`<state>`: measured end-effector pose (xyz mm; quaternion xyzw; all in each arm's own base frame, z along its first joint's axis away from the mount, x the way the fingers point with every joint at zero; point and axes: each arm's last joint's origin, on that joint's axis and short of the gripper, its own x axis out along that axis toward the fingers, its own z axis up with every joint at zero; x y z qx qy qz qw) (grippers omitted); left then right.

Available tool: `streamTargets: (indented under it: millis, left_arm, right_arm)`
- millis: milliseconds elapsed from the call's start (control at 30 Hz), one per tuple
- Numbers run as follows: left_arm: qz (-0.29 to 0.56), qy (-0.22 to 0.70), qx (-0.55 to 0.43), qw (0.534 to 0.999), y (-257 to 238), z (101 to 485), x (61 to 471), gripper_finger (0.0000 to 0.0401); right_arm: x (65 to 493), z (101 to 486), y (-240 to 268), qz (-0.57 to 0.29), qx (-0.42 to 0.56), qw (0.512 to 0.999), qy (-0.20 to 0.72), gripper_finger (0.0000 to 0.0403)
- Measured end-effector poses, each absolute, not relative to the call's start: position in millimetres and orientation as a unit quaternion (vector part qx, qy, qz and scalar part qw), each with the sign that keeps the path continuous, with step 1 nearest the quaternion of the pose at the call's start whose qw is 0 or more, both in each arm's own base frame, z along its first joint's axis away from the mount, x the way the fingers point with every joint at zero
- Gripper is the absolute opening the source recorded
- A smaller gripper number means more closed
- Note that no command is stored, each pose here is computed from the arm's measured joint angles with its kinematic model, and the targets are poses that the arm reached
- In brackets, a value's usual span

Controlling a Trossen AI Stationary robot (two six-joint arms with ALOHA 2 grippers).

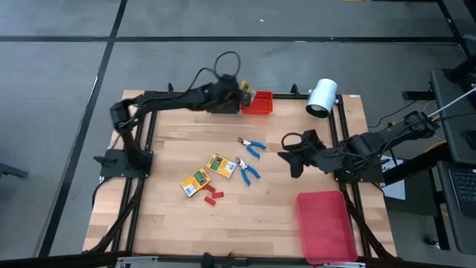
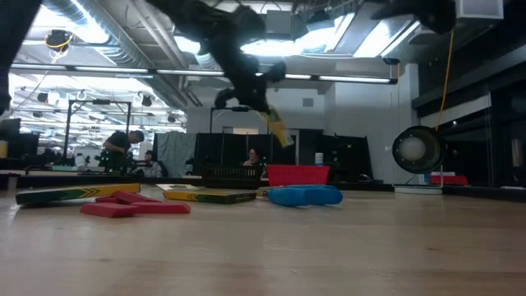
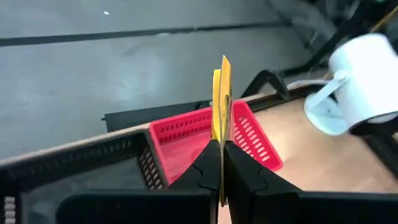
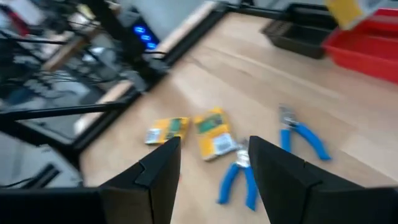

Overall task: Pick & Place School Supplies
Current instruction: Put the yellow crayon box into the red bin

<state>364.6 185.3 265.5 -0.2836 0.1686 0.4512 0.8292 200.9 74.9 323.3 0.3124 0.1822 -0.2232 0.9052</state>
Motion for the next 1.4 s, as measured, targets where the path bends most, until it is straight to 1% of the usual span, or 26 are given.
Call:
streamTargets:
  millis: [100,200,300,367,433,500,567,700,800,900,1067,1167,1400]
  left_arm:
    - [0.431,0.216,-0.258,0.837,199.8,263.8,381.7,0.0002]
    - [0.415,0.243,-0.244,0.842,211.0,263.2,393.4,0.0002]
    - [0.413,0.238,-0.253,0.842,219.2,270.8,398.3,0.0002]
    - [0.395,0.243,-0.256,0.848,220.8,265.8,401.2,0.0002]
    - [0.396,0.253,-0.251,0.846,221.9,258.8,402.7,0.0002]
    - [0.384,0.265,-0.231,0.854,225.1,256.5,402.7,0.0002]
    - [0.343,0.290,-0.195,0.872,228.4,254.4,401.8,0.0002]
    - [0.312,0.324,-0.118,0.885,234.0,253.1,398.7,0.0002]
    - [0.234,0.332,-0.076,0.911,239.5,254.0,396.6,0.0002]
    - [0.192,0.347,-0.033,0.917,242.1,253.1,393.8,0.0002]
    - [0.158,0.368,-0.005,0.916,252.0,250.3,384.2,0.0002]
    - [0.163,0.374,0.013,0.913,260.0,248.1,379.9,0.0002]
    - [0.149,0.393,0.007,0.907,279.4,224.8,374.7,0.0002]
  right_arm:
    - [195.8,324.9,72.3,-0.239,0.321,0.896,0.191,0.0194]
    - [193.1,326.1,71.9,-0.241,0.331,0.893,0.189,0.0194]
    - [191.0,327.1,73.7,-0.242,0.335,0.892,0.182,0.0194]
    - [189.7,327.2,75.4,-0.248,0.333,0.893,0.175,0.0194]
    - [188.7,327.4,76.4,-0.254,0.329,0.894,0.168,0.0194]
    - [188.1,327.6,77.4,-0.255,0.326,0.895,0.165,0.0194]
    - [187.4,327.7,78.8,-0.253,0.325,0.896,0.164,0.0194]
    - [186.6,327.8,80.8,-0.251,0.328,0.896,0.162,0.0194]
    - [185.4,328.3,82.7,-0.256,0.330,0.896,0.152,0.0194]
    - [183.8,328.7,85.3,-0.259,0.334,0.895,0.142,0.0194]
    - [182.0,330.6,89.8,-0.258,0.337,0.897,0.124,0.0194]
    - [181.3,331.6,91.4,-0.260,0.336,0.898,0.114,0.0194]
    - [180.4,332.2,93.1,-0.262,0.331,0.900,0.107,0.0194]
